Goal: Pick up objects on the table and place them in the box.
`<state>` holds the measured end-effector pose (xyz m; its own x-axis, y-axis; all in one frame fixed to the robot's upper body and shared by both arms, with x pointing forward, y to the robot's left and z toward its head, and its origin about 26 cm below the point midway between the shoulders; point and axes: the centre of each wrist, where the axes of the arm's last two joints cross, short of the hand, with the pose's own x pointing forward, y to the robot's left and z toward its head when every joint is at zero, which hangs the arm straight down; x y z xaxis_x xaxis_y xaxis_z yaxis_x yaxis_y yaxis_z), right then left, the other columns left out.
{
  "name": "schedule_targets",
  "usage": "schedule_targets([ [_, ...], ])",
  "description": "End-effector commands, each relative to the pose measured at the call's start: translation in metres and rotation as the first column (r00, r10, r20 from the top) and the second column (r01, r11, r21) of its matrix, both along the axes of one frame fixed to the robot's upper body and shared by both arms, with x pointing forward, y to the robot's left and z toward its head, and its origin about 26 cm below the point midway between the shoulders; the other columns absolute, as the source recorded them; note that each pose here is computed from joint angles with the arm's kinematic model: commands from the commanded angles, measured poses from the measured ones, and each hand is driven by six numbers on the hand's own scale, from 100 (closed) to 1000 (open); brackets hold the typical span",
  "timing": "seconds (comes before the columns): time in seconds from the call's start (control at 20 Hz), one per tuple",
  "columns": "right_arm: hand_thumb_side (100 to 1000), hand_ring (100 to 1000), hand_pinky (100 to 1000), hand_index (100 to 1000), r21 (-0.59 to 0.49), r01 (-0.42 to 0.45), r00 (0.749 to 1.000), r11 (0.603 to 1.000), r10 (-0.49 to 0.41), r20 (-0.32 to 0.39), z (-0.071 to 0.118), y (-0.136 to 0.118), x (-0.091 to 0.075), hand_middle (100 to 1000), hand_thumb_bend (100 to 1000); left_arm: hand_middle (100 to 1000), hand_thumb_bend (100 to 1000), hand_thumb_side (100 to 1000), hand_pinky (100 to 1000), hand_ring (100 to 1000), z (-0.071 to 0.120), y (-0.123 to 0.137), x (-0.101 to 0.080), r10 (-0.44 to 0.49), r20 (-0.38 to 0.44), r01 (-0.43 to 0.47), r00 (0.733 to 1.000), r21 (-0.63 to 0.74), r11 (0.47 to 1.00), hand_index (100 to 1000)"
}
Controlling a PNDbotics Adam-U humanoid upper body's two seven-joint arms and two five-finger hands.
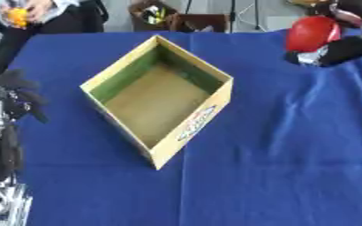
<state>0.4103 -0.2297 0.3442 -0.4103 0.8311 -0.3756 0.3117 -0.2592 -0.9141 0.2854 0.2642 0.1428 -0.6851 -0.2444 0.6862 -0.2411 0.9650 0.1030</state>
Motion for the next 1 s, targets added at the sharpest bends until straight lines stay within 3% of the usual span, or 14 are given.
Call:
schedule_targets([
  [0.05, 837, 400, 398, 445, 0.026, -0.068, 0.997, 0.997, 0.066, 0.044, 0.019, 0.023, -0.004, 294, 213, 549, 100, 925, 288, 479, 0.007, 0.000, -0.002, -0.013, 0.021, 0.013, 1.000, 0.017, 1.000, 761],
  [0.55, 790, 388, 397, 445, 0.084, -0.261, 0.965, 0.962, 0.263, -0.010, 0.025, 0.105, 0.001, 285, 289, 550, 100, 926, 288, 479, 0.007, -0.002, -0.001, -0.030, 0.020, 0.029, 0.999, 0.016, 0.999, 761],
  [1.0, 760, 385, 395, 443, 0.046, -0.335, 0.938, 0.941, 0.337, -0.080, 0.000, 0.160, 0.010, 281, 270, 551, 100, 927, 288, 480, 0.009, -0.005, 0.000, -0.049, 0.028, 0.048, 0.998, 0.014, 0.999, 761],
])
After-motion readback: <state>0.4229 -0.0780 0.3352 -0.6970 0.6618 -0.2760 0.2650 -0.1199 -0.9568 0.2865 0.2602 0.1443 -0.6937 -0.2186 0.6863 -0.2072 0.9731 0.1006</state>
